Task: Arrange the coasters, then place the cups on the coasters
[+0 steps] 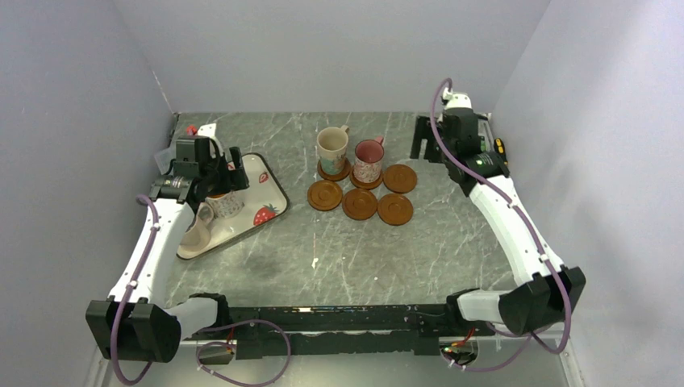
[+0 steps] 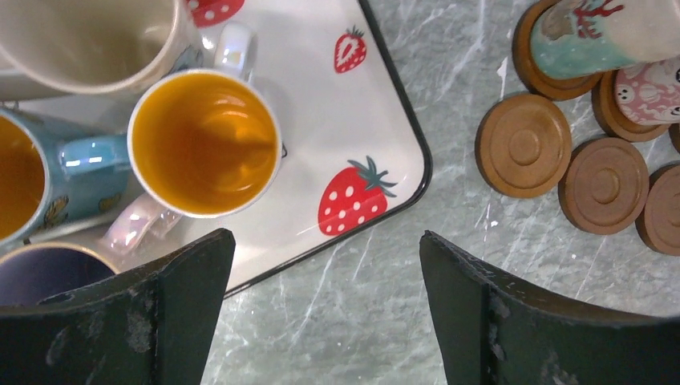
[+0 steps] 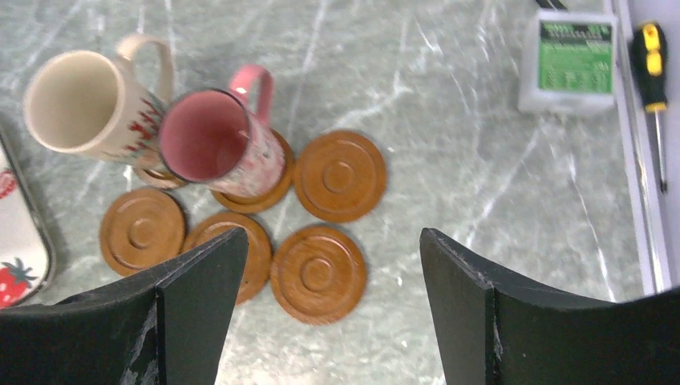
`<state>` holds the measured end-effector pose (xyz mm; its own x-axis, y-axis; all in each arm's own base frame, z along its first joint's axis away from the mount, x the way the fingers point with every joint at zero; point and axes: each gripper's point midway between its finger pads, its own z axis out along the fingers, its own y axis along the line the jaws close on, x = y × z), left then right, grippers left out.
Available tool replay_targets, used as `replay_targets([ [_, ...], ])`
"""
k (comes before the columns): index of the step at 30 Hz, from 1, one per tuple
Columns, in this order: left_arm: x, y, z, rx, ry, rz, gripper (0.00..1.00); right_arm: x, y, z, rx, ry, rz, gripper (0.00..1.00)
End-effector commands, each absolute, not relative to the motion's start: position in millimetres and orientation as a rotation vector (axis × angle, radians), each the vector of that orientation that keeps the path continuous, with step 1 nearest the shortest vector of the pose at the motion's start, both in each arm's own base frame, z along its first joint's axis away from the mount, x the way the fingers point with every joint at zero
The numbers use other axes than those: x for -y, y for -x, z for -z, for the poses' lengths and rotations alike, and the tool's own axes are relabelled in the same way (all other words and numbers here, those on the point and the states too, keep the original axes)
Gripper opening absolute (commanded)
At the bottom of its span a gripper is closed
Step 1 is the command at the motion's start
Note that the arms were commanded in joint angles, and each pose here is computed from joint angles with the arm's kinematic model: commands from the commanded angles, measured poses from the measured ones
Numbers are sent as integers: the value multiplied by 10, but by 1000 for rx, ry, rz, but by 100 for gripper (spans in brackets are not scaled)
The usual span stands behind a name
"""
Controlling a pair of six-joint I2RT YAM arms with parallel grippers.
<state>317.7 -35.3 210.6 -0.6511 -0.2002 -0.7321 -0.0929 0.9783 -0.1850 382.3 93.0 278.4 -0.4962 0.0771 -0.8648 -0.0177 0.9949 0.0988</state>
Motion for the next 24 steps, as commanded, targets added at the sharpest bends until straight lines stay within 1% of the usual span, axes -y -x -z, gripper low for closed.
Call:
replay_targets([
  [1,288,-3098,-2110,-2310,275,201,90,-799,-3569,-2649,-2104,-48,-160,84],
  [4,289,-3205,-2130,-2304,234,200,86,-809,-3416,-2613,-2101,-57,-210,84],
  [6,290,-3317,-2183,-2299,207,193,80,-845,-3334,-2573,-2104,-55,-250,84],
  [9,205,-3484,-2160,-2332,210,125,74,-900,-3249,-2550,-2105,-53,-301,84],
  [12,93,-3594,-2012,-2381,227,40,69,-913,-3186,-2535,-2105,-64,-325,84],
  [15,55,-3632,-1877,-2418,247,9,66,-903,-3129,-2527,-2105,-73,-331,84],
  [21,82,-3647,-1602,-2474,262,20,64,-907,-3053,-2520,-2107,-72,-347,84],
  [24,99,-3646,-1476,-2515,255,26,58,-933,-3024,-2527,-2107,-66,-366,84],
])
